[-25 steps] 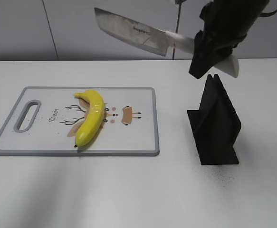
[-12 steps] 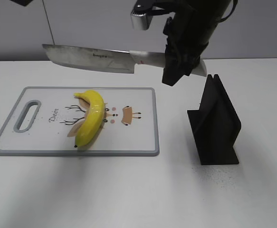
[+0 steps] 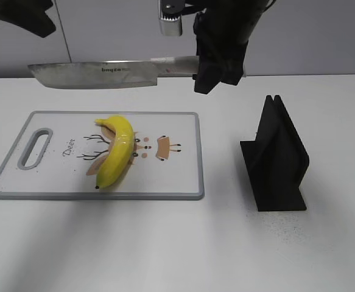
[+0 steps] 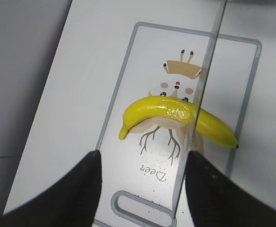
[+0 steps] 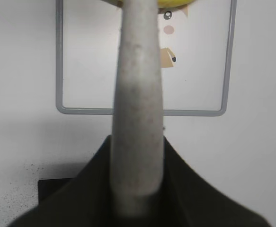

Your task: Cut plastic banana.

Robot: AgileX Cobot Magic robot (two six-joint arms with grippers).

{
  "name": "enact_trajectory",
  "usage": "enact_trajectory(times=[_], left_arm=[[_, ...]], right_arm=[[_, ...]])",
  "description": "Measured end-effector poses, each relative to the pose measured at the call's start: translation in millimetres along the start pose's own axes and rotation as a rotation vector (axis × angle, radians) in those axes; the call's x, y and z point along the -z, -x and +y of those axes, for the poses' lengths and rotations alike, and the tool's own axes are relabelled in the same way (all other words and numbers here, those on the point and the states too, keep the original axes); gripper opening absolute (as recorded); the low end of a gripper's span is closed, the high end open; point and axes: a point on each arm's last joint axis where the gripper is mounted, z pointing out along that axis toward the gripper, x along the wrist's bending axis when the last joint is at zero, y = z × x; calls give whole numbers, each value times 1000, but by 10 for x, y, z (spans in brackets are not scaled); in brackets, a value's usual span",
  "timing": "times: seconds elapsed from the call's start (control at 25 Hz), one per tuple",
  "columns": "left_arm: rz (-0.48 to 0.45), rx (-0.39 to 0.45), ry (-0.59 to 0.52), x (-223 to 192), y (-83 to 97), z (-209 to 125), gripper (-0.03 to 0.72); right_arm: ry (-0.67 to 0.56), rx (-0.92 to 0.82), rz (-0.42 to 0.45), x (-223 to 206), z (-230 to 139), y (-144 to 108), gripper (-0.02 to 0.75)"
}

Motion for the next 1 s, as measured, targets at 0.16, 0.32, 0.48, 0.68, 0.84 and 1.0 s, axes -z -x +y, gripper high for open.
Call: enact_trajectory(times=[0.16, 0.32, 0.48, 0.68, 0.84, 1.0], left_arm=[[-41, 17, -21, -147, 12, -73, 540], [-120, 50, -68, -356, 121, -228, 541], [-139, 74, -102, -535, 202, -370, 533], [-67, 50, -108, -681, 193, -470, 533], [-13, 30, -72, -703, 148, -449, 523], [-9, 24, -39, -705, 144, -418, 486]], right_arm=[[-8, 16, 11, -122, -11, 26, 183], [-13, 13, 15, -234, -21, 51, 183], [-3, 13, -10, -251, -13, 79, 183], [7, 11, -15, -248, -3, 84, 183], [14, 18, -13, -248, 4, 82, 183], [39, 19, -13, -247, 26, 82, 183]])
